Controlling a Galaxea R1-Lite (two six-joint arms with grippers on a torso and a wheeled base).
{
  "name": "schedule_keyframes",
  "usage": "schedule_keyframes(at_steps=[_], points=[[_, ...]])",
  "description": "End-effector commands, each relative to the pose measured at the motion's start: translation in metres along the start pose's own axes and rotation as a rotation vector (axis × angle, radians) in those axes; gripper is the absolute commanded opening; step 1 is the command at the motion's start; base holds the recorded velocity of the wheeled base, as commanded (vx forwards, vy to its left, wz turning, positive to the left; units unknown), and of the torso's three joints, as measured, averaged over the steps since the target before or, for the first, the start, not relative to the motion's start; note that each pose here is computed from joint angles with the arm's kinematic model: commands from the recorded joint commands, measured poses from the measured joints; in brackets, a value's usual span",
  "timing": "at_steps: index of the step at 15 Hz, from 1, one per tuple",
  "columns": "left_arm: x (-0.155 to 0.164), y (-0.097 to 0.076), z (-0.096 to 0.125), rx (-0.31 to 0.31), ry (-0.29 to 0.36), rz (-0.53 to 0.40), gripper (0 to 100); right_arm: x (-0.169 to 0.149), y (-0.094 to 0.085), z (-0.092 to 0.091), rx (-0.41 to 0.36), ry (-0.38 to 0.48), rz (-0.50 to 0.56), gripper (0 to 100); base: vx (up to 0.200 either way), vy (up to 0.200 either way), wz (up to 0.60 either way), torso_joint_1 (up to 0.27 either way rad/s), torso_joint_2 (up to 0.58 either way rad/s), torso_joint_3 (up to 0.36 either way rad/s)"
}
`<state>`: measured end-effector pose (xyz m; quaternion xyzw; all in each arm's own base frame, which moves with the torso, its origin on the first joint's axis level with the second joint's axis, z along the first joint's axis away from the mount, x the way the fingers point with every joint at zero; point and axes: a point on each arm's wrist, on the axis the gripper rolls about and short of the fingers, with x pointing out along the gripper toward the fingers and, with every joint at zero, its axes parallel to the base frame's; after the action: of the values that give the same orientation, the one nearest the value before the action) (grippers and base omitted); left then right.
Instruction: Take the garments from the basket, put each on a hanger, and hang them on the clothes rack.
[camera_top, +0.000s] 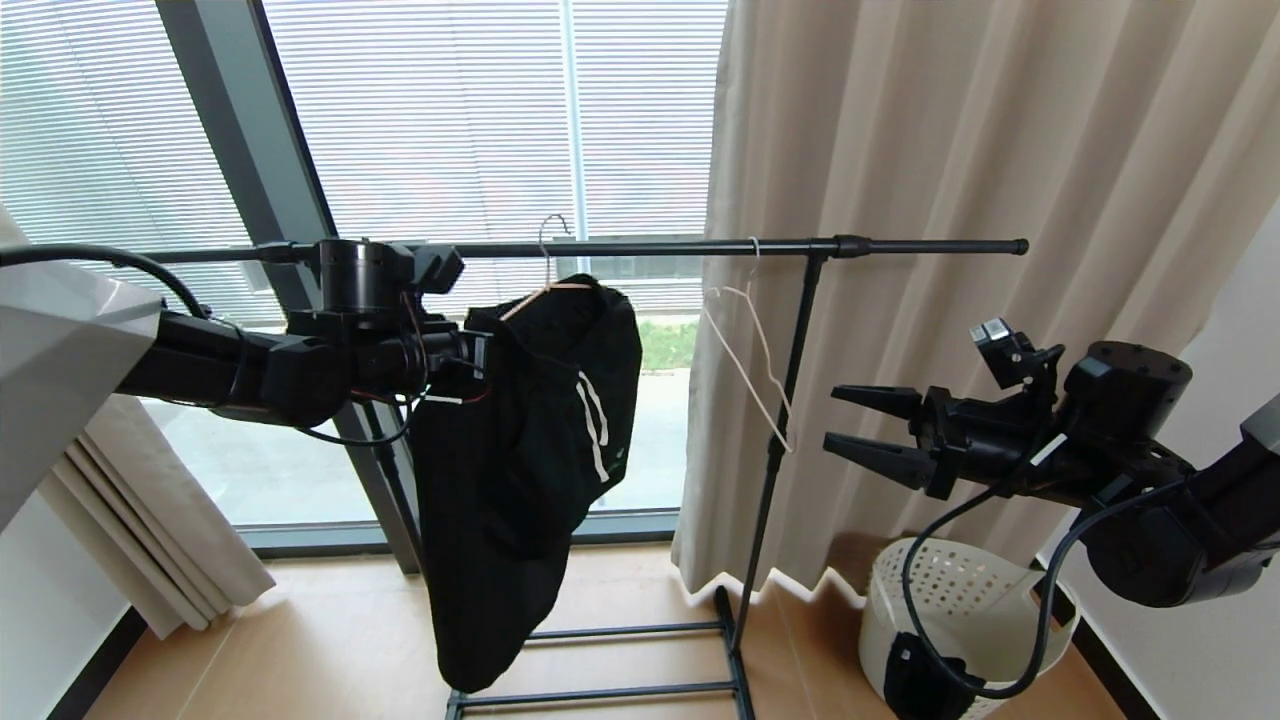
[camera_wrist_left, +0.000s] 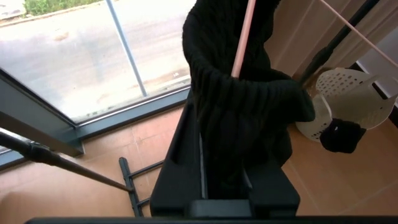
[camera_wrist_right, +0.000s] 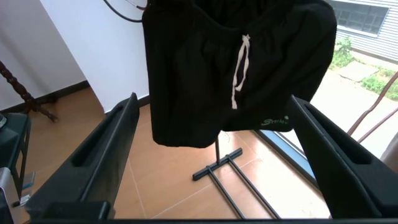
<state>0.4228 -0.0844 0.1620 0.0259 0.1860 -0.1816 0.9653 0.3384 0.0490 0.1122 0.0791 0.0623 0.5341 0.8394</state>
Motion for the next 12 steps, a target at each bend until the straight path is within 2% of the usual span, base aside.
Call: schedule_keyframes(at_steps=[1, 3, 4, 8, 12], points=[[0.014, -0.001, -0.007, -0.003, 0.014, -0.006, 0, 0.002, 0.000, -0.003, 0.007, 0.006, 0.005, 100, 0.000, 0.000, 0.00, 0.000, 0.00, 0.000], [0.022, -0.002, -0.005, -0.029, 0.002, -0.008, 0, 0.005, 0.000, -0.005, 0.011, 0.009, 0.011, 100, 0.000, 0.000, 0.00, 0.000, 0.00, 0.000], [0.030, -0.001, -0.001, -0.072, -0.017, -0.008, 0, 0.005, 0.001, -0.006, 0.012, 0.011, 0.012, 100, 0.000, 0.000, 0.00, 0.000, 0.00, 0.000], [0.045, 0.001, 0.006, -0.106, -0.058, -0.009, 0, 0.006, 0.002, -0.007, 0.013, 0.014, 0.018, 100, 0.000, 0.000, 0.00, 0.000, 0.00, 0.000], [0.068, 0.004, 0.005, -0.174, -0.085, -0.006, 0, 0.009, 0.001, -0.011, 0.022, 0.021, 0.023, 100, 0.000, 0.000, 0.00, 0.000, 0.00, 0.000]])
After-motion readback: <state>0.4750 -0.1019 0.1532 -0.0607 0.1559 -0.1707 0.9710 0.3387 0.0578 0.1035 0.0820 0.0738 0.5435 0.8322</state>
